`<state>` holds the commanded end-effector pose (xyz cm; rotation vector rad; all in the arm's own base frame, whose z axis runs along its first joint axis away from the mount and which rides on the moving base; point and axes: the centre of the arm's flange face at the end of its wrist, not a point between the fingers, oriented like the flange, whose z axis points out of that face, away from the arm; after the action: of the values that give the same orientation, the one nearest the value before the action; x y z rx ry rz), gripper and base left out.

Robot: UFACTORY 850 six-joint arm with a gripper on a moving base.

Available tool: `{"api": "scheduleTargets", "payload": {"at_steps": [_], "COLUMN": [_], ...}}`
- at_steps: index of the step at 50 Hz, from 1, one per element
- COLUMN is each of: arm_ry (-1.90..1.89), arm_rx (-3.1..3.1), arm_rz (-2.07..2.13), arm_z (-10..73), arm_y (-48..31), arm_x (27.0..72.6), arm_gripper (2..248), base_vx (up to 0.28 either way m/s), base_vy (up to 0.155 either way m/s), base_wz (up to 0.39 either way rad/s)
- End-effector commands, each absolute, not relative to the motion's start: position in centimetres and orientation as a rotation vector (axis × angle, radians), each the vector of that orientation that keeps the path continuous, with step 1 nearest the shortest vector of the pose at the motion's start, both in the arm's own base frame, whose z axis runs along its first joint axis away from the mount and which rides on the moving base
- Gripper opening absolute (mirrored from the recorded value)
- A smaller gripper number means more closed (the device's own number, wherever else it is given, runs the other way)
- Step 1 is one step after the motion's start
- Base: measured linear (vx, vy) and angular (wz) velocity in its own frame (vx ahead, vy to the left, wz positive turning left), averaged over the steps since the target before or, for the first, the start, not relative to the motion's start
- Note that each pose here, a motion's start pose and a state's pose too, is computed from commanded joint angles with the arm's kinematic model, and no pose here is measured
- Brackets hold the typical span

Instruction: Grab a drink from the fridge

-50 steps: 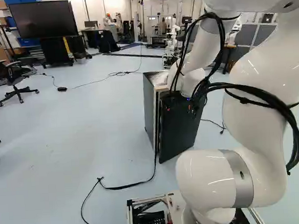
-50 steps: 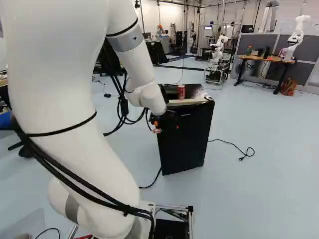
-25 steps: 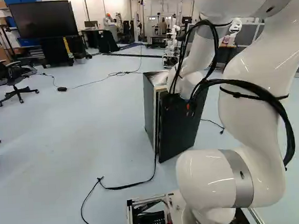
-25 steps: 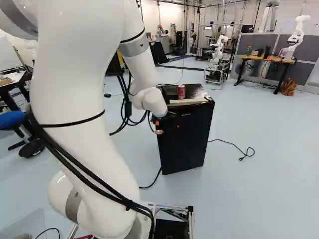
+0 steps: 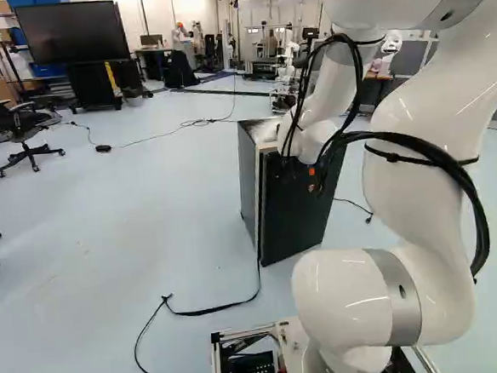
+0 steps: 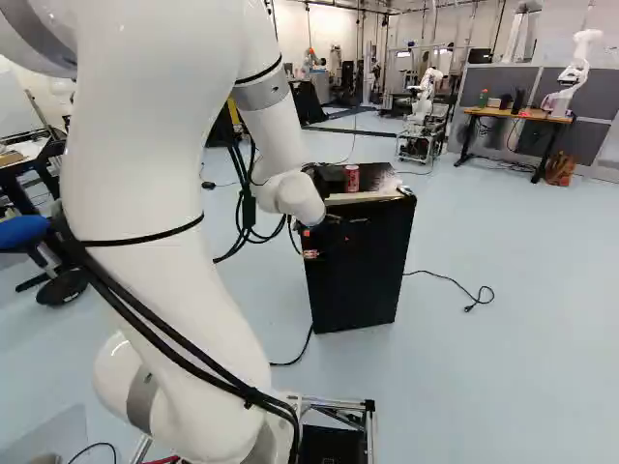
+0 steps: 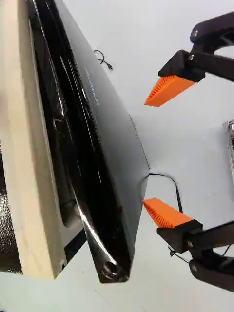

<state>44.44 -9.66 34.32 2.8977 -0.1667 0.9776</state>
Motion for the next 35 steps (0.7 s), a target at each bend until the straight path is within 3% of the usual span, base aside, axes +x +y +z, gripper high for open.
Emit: {"api": "scheduleTargets", "payload": {"at_steps": [35], "arm_ry": [-0.161], "arm_rx": [2.896], "arm_rz": [0.984], "arm_z": [34.29], "arm_y": [-9.69], "arm_x": [45.38], "arm_gripper": [247], "base_vx": [0.0], "base_vy": [0.0], "base_wz": [0.0]}}
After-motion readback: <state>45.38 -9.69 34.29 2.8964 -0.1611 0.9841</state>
